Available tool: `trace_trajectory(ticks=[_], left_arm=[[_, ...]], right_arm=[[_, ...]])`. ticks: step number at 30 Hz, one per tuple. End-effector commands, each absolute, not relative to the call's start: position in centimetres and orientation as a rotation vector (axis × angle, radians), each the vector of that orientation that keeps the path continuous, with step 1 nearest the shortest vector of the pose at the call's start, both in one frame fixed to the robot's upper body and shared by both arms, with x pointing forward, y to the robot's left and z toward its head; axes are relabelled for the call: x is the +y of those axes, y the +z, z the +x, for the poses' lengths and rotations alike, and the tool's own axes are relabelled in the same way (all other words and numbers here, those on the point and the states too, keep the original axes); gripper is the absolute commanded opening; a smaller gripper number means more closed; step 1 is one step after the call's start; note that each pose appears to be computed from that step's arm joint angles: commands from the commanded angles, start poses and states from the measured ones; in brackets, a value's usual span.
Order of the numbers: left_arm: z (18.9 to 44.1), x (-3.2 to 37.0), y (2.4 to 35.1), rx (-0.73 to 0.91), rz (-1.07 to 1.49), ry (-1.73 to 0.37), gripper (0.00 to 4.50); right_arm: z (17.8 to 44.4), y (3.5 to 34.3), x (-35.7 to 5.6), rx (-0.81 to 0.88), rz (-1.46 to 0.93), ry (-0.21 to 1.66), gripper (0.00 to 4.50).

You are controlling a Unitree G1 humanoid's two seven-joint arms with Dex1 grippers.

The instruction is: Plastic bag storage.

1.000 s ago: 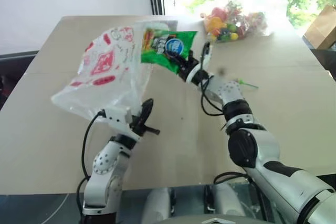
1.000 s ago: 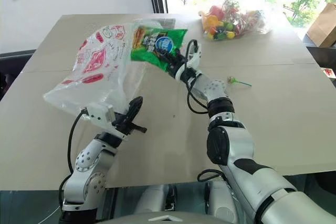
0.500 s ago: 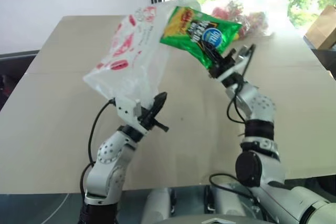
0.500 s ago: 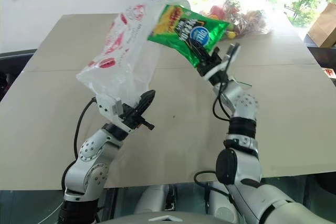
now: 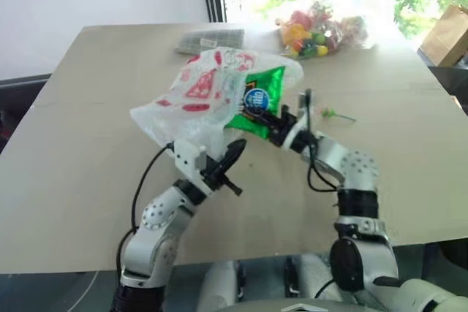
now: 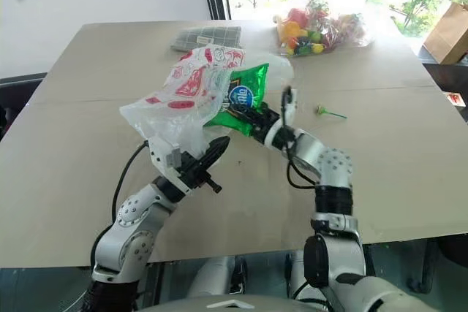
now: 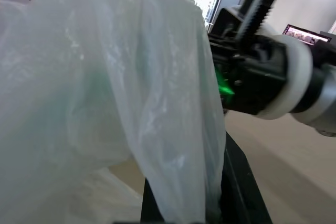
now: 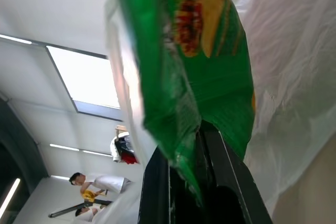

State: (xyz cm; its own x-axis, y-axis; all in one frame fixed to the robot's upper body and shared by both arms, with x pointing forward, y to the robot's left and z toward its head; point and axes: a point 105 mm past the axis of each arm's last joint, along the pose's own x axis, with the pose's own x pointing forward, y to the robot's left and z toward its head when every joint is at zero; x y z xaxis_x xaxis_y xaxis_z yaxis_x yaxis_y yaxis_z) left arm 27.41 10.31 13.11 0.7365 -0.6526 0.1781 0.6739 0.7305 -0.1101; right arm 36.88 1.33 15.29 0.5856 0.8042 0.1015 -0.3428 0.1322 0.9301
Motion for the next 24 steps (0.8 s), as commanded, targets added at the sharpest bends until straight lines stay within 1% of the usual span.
trace_trajectory(ticks=[1, 2, 4, 5, 6, 7, 9, 11, 12, 14, 15, 16, 19, 20, 24], left_arm=[[27.3, 9.7, 13.9, -0.167, -0.179, -0.769, 0.0], [27.4, 9.7, 13.9, -0.169, -0.176, -0.77, 0.0], [27.5, 9.7, 13.9, -0.169, -0.17, -0.771, 0.0], [27.5, 9.7, 13.8, -0.166, -0.161, -0.769, 0.0], [27.5, 9.7, 13.7, -0.164, -0.155, -0.768, 0.0], [27.5, 9.7, 13.6, -0.163, -0.153, -0.764, 0.0], [27.5, 10.0, 13.5, -0.163, -0.157, -0.746, 0.0], [27.5, 10.4, 13.4, -0.162, -0.157, -0.728, 0.0], [27.6, 10.5, 13.3, -0.162, -0.151, -0.72, 0.0], [27.8, 10.7, 13.4, -0.17, -0.144, -0.701, 0.0], [27.9, 10.9, 13.7, -0.181, -0.151, -0.686, 0.0], [28.0, 10.9, 13.9, -0.189, -0.158, -0.676, 0.0], [28.5, 12.2, 15.6, -0.247, -0.235, -0.596, 0.0], [28.8, 13.0, 16.3, -0.272, -0.277, -0.554, 0.0], [29.2, 15.1, 17.6, -0.322, -0.399, -0.444, 0.0]], right_arm=[[37.4, 16.9, 7.6, 0.521, 1.195, 0.96, 0.04], [37.8, 16.1, 8.5, 0.544, 1.159, 0.929, 0.04], [38.8, 14.8, 9.2, 0.533, 1.056, 0.844, 0.04], [39.2, 14.8, 9.4, 0.492, 1.012, 0.835, 0.28], [39.3, 15.1, 9.6, 0.46, 0.986, 0.842, 0.62], [39.2, 15.8, 9.9, 0.432, 0.987, 0.873, 0.9], [38.8, 17.7, 10.3, 0.365, 0.99, 0.956, 1.86], [38.6, 18.4, 10.0, 0.3, 0.883, 1.0, 2.7], [38.5, 17.9, 9.6, 0.274, 0.773, 1.005, 3.27], [38.9, 16.2, 8.1, 0.237, 0.577, 0.971, 4.2], [39.2, 15.1, 6.6, 0.23, 0.503, 0.938, 4.47], [39.3, 14.5, 5.6, 0.228, 0.465, 0.917, 4.47], [39.0, 13.3, -0.5, 0.184, 0.36, 0.874, 4.47], [38.7, 13.3, -3.1, 0.136, 0.253, 0.859, 4.47], [37.5, 14.2, -8.9, 0.013, -0.083, 0.816, 4.47]])
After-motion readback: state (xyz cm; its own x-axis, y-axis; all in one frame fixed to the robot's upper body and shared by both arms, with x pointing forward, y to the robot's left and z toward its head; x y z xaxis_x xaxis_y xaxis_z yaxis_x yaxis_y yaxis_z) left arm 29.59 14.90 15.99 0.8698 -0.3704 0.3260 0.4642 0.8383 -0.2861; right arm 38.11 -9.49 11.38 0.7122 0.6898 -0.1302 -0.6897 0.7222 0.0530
